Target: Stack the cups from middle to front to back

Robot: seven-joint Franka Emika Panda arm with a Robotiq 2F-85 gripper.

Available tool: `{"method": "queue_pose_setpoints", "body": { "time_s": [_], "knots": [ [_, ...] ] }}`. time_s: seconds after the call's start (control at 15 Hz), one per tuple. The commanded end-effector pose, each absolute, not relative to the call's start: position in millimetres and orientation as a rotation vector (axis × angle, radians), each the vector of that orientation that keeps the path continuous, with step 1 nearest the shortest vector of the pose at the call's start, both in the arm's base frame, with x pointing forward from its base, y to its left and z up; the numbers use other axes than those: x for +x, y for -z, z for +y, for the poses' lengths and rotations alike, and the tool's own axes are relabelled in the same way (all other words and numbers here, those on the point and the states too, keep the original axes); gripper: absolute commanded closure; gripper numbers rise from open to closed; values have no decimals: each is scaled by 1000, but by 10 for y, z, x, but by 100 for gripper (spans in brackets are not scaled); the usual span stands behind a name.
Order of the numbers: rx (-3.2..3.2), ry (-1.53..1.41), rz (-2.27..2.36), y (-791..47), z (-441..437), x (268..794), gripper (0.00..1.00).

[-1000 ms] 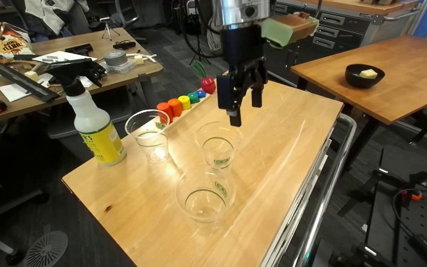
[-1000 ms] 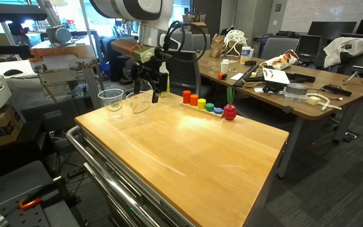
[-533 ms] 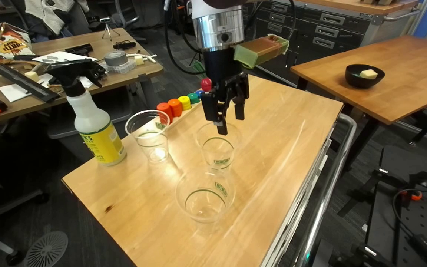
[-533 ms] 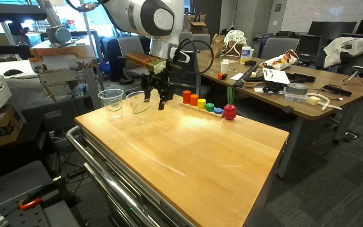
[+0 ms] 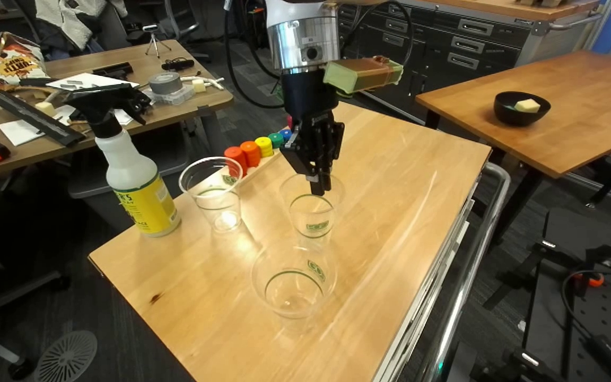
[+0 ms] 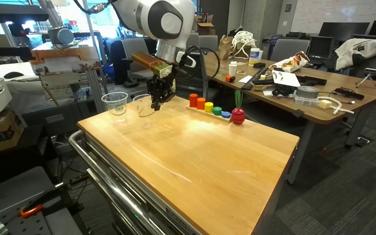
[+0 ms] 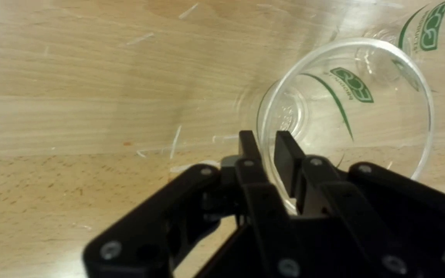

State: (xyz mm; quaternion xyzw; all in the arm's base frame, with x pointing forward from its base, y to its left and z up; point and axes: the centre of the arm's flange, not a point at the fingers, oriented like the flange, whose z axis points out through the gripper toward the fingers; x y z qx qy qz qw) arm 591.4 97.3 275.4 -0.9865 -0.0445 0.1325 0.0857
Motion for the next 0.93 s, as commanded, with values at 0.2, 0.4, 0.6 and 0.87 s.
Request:
{"method": "queue_pose_setpoints", "body": {
  "time_s": [0.2, 0.4, 0.6, 0.87],
  "knots": [
    [-2802, -563, -90, -2931, 923, 5874, 99],
    [-2798, -555, -9, -3154, 783, 5950, 99],
    [-2811, -472, 33, -3552, 680, 6187, 99],
    [-2827, -410, 4, -4134, 759, 6601, 99]
  ]
}}
